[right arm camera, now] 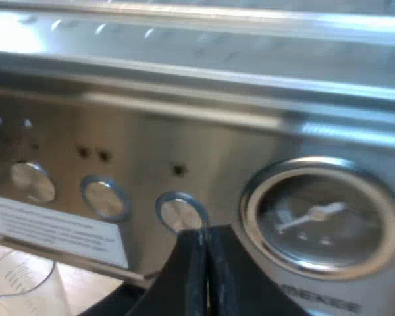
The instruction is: Place mug into machine
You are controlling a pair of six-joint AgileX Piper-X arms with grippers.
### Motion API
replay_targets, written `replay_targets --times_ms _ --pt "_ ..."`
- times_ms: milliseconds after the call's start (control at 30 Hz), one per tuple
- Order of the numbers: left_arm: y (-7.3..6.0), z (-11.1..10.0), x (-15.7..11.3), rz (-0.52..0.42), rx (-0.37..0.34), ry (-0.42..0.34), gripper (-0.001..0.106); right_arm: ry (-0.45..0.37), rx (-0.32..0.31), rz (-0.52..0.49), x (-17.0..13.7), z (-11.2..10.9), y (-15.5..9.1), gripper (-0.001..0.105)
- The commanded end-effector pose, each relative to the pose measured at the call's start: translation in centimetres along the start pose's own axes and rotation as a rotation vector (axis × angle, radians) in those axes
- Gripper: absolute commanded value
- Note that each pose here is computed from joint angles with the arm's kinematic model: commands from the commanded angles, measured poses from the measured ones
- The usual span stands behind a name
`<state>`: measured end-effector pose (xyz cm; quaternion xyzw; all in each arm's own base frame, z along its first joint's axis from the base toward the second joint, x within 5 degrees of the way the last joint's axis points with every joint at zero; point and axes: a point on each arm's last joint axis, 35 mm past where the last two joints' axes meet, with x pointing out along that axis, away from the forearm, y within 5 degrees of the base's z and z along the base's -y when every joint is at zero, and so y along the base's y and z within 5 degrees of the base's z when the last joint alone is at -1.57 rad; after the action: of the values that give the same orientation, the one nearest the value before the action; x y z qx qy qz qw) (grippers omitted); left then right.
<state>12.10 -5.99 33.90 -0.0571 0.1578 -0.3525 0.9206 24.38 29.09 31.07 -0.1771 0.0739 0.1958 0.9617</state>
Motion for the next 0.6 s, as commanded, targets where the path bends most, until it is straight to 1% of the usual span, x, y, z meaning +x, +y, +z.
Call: replay_targets --times_ms 33,67,100,133,167,233,267,300,333,400,500,567,600 --pt "-0.1 0.4 -0.1 -0.007 -0.008 -0.022 0.071 -0.012 -0.014 0.015 -2.0 1.7 -0.5 0.003" --pt "-0.1 0.4 -0.1 -0.007 -0.008 -0.022 0.071 -0.012 -0.014 0.02 -2.4 1.8 -0.5 0.007" --pt "-0.1 0.4 -0.1 -0.007 -0.008 -0.022 0.071 -0.003 -0.015 0.031 -3.0 2.0 -0.5 0.015" --pt "-0.1 0.4 -0.1 -0.007 -0.008 -0.022 0.071 0.007 -0.005 0.041 -3.6 2.2 -0.6 0.027" --pt "-0.1 0.4 -0.1 -0.007 -0.008 -0.022 0.071 0.015 -0.001 0.044 -3.9 2.2 -0.7 0.031" --pt "-0.1 0.4 -0.1 -0.007 -0.008 -0.022 0.071 0.054 0.045 0.051 -4.7 2.2 -1.3 0.062" --pt "-0.1 0.4 -0.1 -0.007 -0.008 -0.022 0.071 0.069 0.048 0.053 -4.8 2.1 -1.3 0.07" --pt "-0.1 0.4 -0.1 -0.007 -0.008 -0.022 0.071 0.091 0.061 0.062 -5.3 2.1 -1.6 0.082" --pt "-0.1 0.4 -0.1 -0.007 -0.008 -0.022 0.071 0.121 0.055 0.074 -5.8 1.9 -1.9 0.094" --pt "-0.2 0.4 -0.1 -0.012 -0.008 -0.022 0.071 0.144 0.046 0.078 -6.3 1.9 -2.2 0.105" --pt "-0.2 0.4 -0.1 -0.019 -0.008 -0.021 0.071 0.18 0.013 0.08 -7.1 1.7 -2.9 0.105" --pt "-0.1 0.4 -0.1 -0.014 -0.003 -0.024 0.071 0.183 -0.007 0.072 -7.3 1.7 -3.4 0.105" --pt "-0.1 0.6 -0.1 -0.006 0.005 -0.038 0.071 0.178 -0.007 0.063 -7.3 1.9 -3.9 0.105"
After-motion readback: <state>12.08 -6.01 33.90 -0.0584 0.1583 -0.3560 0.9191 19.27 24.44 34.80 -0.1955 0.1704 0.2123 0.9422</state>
